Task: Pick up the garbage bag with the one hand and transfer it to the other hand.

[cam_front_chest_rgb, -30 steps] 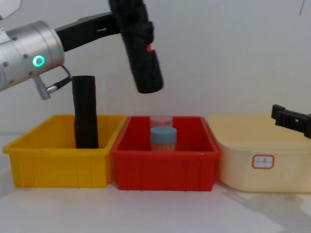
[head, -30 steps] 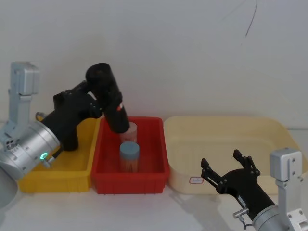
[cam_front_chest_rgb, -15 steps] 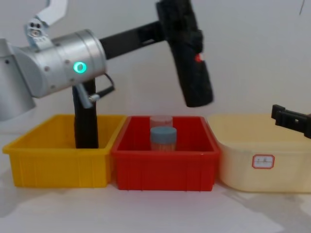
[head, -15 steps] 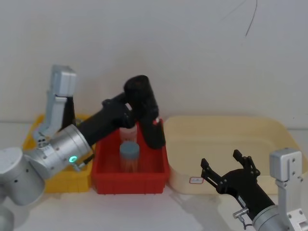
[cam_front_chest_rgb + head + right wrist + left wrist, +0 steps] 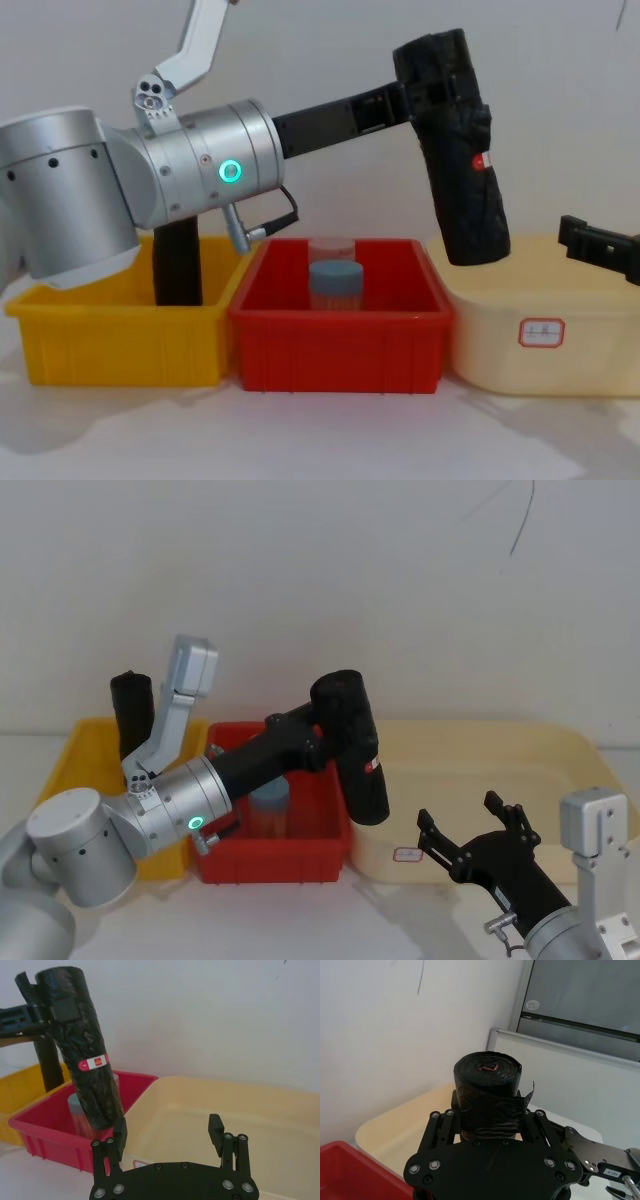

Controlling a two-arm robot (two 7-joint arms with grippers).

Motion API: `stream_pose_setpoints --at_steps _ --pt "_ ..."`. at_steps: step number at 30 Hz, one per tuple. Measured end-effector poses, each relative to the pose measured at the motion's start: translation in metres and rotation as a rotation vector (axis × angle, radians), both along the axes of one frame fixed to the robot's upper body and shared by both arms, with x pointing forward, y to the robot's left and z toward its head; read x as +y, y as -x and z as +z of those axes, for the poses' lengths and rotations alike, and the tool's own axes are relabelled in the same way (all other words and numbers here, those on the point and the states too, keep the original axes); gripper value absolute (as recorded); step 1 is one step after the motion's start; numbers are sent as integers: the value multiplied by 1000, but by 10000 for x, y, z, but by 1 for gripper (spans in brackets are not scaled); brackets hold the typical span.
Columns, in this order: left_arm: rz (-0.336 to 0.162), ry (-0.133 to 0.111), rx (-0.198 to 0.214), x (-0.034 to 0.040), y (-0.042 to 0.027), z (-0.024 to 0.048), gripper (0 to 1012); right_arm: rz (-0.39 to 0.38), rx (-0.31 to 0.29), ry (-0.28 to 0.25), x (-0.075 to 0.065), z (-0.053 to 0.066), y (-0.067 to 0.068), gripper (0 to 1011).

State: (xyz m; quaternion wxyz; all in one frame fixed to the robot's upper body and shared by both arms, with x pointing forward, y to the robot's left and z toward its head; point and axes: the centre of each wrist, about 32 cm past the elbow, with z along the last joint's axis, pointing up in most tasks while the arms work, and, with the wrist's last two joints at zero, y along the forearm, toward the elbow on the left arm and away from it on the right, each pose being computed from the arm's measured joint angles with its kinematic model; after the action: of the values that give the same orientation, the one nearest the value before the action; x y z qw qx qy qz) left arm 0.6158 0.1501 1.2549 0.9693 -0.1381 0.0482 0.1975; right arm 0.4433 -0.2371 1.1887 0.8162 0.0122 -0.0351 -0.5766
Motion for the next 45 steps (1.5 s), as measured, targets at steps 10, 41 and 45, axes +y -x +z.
stream_pose_setpoints --at_steps 10,41,45 --pt "-7 -11 21 -40 -26 -51 516 0 0 0 0 0 0 1001" --pt "-2 -19 28 -44 -42 -85 516 277 -18 224 37 390 -294 1001" --pt "-2 -19 27 -45 -43 -84 516 317 -14 248 66 413 -367 1001"
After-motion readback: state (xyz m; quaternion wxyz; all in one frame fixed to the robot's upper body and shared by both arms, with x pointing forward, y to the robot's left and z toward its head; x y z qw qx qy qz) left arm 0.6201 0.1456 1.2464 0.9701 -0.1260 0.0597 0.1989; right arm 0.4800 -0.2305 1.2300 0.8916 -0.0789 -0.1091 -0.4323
